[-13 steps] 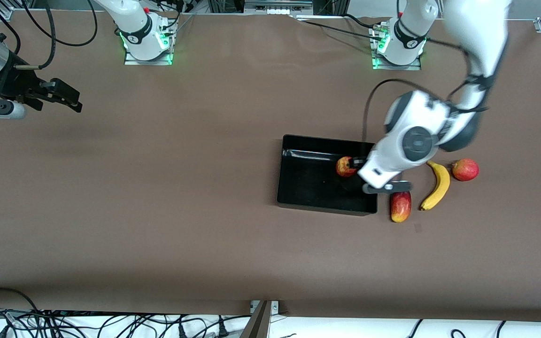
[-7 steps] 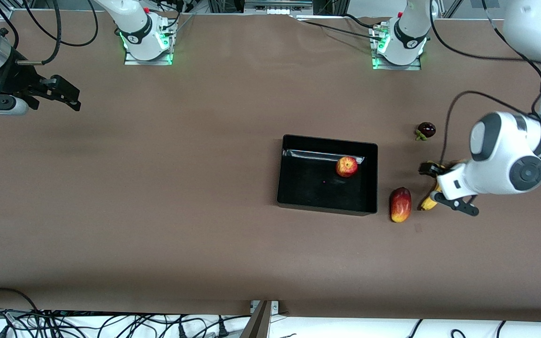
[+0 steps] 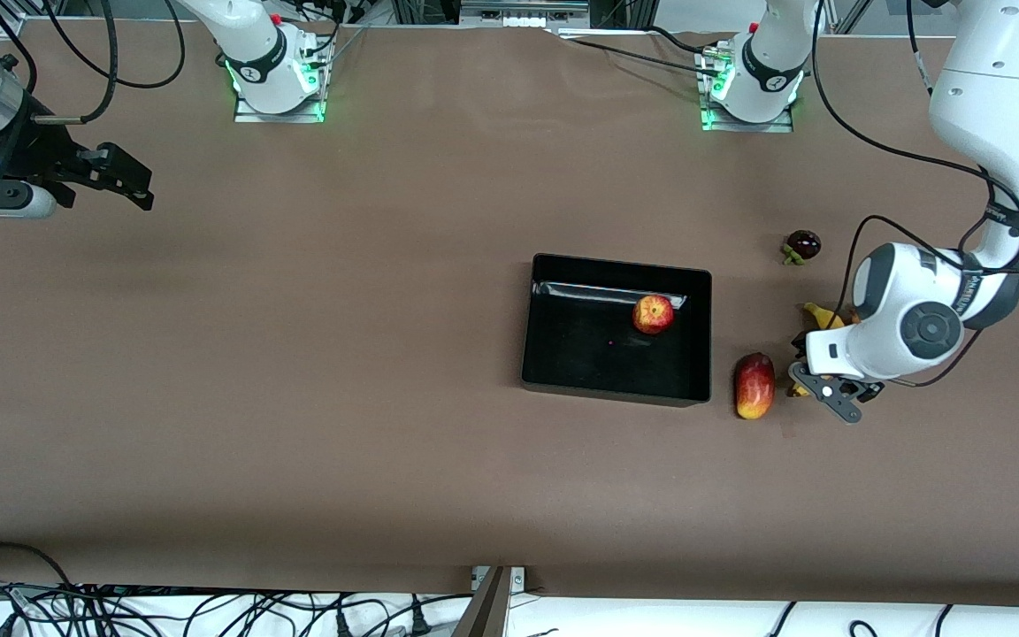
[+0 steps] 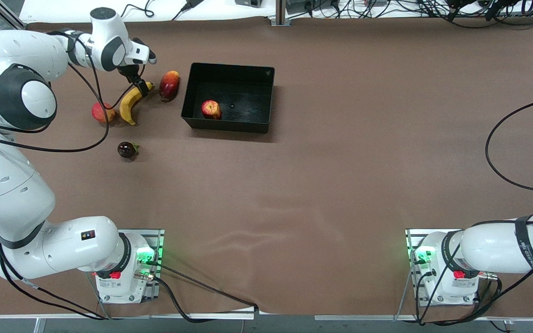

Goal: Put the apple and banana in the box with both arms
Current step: 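Lower the apple into the box and open the left gripper, then grasp the yellow banana with the left gripper, then carry the banana over the box and lower it inside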

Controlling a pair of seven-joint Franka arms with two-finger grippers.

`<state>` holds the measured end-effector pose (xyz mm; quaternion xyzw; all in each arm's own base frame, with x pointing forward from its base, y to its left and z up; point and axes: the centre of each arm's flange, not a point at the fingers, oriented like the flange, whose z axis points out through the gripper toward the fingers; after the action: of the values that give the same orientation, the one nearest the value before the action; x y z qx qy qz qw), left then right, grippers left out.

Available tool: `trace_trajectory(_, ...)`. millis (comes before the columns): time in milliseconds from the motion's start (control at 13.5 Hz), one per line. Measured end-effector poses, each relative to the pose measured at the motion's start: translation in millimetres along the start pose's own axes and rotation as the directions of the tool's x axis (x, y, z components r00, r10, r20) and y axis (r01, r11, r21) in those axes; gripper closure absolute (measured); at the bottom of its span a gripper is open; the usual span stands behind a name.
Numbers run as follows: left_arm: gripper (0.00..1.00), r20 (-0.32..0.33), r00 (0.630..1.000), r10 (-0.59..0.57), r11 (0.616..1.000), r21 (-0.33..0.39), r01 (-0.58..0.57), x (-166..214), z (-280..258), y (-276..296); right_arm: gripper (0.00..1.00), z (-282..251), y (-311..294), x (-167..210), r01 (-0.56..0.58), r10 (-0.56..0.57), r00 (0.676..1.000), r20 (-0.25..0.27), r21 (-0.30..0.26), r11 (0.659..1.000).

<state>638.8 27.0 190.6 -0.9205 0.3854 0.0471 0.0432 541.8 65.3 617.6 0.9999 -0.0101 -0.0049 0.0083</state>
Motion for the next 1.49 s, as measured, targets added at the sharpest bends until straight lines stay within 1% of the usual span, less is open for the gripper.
trace_trajectory(74, 0.08, -0.013, 1.0, 0.004, 1.0, 0.009, -0.004, -5, 6, 0, 0.0, 0, 0, 0, 0.0, 0.0, 1.0, 0.0, 0.0, 1.0)
trace_trajectory(223, 0.3, -0.028, 1.0, 0.013, 1.0, 0.015, -0.013, -11, 13, 0, 0.0, 1, 0, 0, 0.0, 0.0, 1.0, 0.001, 0.0, 1.0)
trace_trajectory(297, 0.42, -0.029, 0.999, 0.016, 1.0, 0.015, -0.016, -12, 13, 0, 0.0, 1, 0, 1, 0.0, 0.0, 1.0, 0.002, 0.0, 1.0)
trace_trajectory(446, 0.63, -0.03, 0.999, 0.019, 1.0, 0.016, -0.018, -11, 12, 0, 0.0, 2, 0, 1, 0.0, 0.0, 1.0, 0.004, 0.0, 1.0)
trace_trajectory(669, 0.64, -0.03, 0.999, 0.023, 1.0, 0.019, -0.022, -7, 2, 1, 0.0, 3, -3, 1, 0.006, -0.006, 1.0, 0.005, -0.001, 1.0)
trace_trajectory(743, 0.64, -0.013, 1.0, 0.022, 1.0, 0.011, -0.022, -4, -10, 3, 0.0, 3, -4, 1, 0.007, -0.007, 1.0, 0.005, -0.001, 1.0)
trace_trajectory(891, 0.64, 0.038, 0.999, -0.011, 0.999, -0.032, 0.012, 13, -57, 16, 0.0, 3, -4, 1, 0.008, -0.008, 1.0, 0.004, -0.001, 1.0)
trace_trajectory(1040, 0.64, 0.084, 0.993, -0.088, 0.992, -0.08, 0.095, 31, -120, 35, 0.0, 2, -4, 1, 0.008, -0.008, 1.0, 0.002, 0.0, 1.0)
trace_trajectory(1114, 0.64, 0.104, 0.984, -0.148, 0.981, -0.109, 0.159, 39, -150, 47, 0.0, 2, -4, 2, 0.008, -0.008, 1.0, -0.001, 0.0, 1.0)
trace_trajectory(1263, 0.64, 0.129, 0.948, -0.292, 0.939, -0.15, 0.31, 64, -193, 82, 0.0, 1, -5, 2, 0.008, -0.008, 1.0, -0.006, 0.001, 1.0)
trace_trajectory(1411, 0.64, 0.145, 0.901, -0.409, 0.887, -0.169, 0.43, 102, -201, 136, 0.0, 1, -5, 3, 0.008, -0.008, 1.0, -0.009, 0.001, 1.0)
trace_trajectory(1486, 0.64, 0.14, 0.89, -0.433, 0.874, -0.175, 0.453, 124, -197, 165, 0.0, 0, -5, 3, 0.009, -0.009, 1.0, -0.012, 0.002, 1.0)
